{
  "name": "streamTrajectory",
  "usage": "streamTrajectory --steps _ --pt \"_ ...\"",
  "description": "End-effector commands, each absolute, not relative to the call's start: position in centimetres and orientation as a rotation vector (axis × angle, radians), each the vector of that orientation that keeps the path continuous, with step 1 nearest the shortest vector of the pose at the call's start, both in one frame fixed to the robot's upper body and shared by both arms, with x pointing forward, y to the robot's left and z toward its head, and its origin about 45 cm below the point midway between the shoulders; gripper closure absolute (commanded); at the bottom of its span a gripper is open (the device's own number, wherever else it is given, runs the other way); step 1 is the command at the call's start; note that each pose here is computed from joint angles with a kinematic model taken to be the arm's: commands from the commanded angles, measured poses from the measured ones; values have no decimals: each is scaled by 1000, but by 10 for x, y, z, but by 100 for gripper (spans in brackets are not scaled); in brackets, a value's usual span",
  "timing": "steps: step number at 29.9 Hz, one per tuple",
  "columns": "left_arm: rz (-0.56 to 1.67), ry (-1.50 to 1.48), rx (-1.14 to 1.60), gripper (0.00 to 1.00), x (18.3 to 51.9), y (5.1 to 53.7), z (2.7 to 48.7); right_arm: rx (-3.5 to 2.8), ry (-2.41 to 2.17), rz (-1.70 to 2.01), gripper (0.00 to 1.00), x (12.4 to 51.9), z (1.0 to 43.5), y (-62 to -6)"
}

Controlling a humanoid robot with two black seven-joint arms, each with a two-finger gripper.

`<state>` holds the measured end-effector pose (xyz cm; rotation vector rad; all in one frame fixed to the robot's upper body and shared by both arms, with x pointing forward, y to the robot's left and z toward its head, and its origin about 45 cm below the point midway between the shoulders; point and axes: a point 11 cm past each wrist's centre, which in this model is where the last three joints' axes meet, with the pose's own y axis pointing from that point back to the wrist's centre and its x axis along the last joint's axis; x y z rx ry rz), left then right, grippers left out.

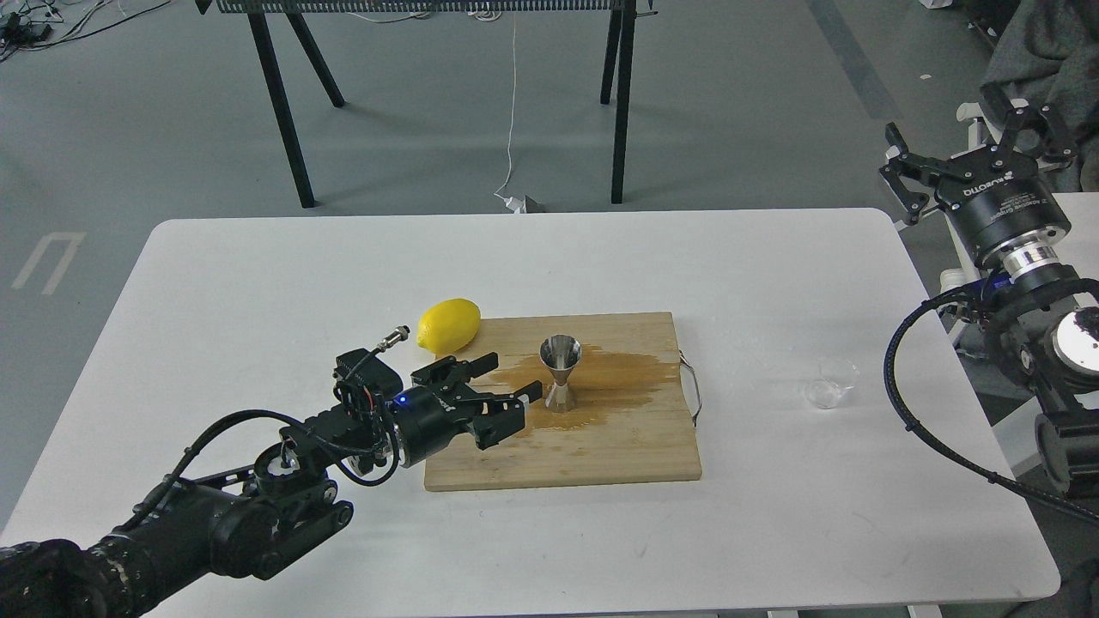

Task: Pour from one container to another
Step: 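Open the left gripper and pull it back from the jigger, then lower the right gripper and grasp the small clear cup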

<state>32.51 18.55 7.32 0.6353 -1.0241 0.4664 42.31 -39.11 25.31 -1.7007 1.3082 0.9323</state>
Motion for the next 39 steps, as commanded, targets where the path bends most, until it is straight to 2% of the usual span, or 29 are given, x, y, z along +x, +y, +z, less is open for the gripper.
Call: streamTrajectory --steps 1,13,18,21,26,31,39 --pt "531 -962 614 10 327 208 91 -1700 1313 940 1 422 251 -391" --pt "567 -477 479 9 335 239 138 -1705 1302 1001 1 420 243 -386" --pt "529 -229 313 8 348 245 172 -1497 1205 1115 1 419 243 -394" --pt "661 -196 174 8 368 260 202 -1401 1196 1213 1 410 233 -391" --pt "861 -43 -67 8 389 290 225 -1299 1217 1300 1 373 215 -393" --pt "1036 135 -291 8 401 323 230 -1263 1249 1410 1 329 194 -379" --pt "1088 178 -369 7 408 333 235 -1073 1440 1619 1 269 158 -384"
